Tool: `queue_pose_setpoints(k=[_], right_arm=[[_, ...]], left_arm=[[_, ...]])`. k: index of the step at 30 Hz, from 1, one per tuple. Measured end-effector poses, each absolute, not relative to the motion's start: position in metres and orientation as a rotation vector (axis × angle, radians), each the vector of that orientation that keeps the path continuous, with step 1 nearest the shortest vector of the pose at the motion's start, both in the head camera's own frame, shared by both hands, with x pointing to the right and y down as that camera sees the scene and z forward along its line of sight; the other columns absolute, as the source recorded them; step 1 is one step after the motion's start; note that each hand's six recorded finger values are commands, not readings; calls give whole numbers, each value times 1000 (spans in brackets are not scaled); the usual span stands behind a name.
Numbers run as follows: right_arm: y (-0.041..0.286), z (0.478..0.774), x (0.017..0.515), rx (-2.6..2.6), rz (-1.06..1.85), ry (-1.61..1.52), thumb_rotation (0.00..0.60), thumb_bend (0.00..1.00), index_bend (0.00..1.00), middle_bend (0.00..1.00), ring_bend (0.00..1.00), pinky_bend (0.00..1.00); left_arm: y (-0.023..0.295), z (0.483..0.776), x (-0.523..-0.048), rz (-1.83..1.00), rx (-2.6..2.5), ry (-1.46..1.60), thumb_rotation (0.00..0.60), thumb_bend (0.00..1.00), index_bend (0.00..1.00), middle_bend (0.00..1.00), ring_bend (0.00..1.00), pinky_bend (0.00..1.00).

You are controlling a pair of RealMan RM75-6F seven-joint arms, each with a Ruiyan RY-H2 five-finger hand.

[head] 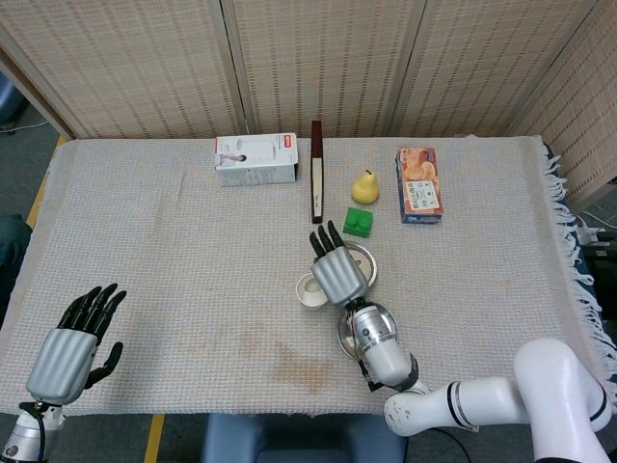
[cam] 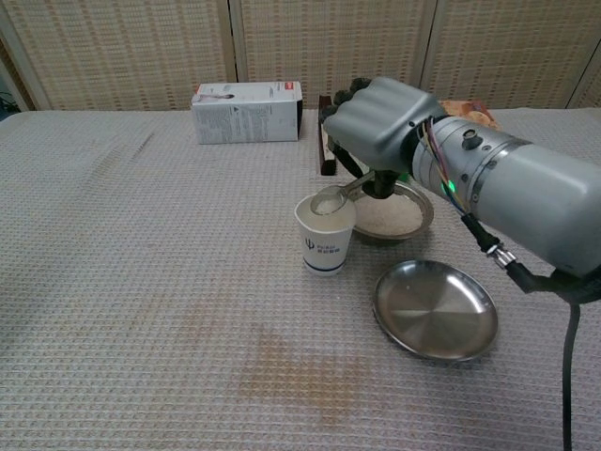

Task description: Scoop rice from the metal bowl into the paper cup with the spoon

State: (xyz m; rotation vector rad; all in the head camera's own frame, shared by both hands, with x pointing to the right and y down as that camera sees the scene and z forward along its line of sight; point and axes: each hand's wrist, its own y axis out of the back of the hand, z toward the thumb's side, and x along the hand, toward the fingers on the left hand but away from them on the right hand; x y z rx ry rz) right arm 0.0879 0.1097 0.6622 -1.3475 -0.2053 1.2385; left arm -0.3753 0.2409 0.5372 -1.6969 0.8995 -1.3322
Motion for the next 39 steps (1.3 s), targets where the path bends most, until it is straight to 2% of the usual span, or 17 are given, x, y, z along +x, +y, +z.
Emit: queue_pose_setpoints(k=[9, 27, 39], right_arm=[[121, 652, 78, -1165, 1171, -63, 600, 413, 681, 92, 0, 0], [144, 650, 58, -725, 986, 167, 600, 414, 673, 91, 0, 0], [155, 647, 48, -639, 909, 176, 600, 413, 668, 91, 0, 0]], left_arm=[[242, 535, -373, -1322, -1698, 897, 600, 454, 0, 0, 0, 129], [242, 535, -373, -1317, -1700, 896, 600, 454, 0, 0, 0, 128], [242, 535, -374, -1321, -1701, 897, 600, 454, 0, 0, 0, 128]])
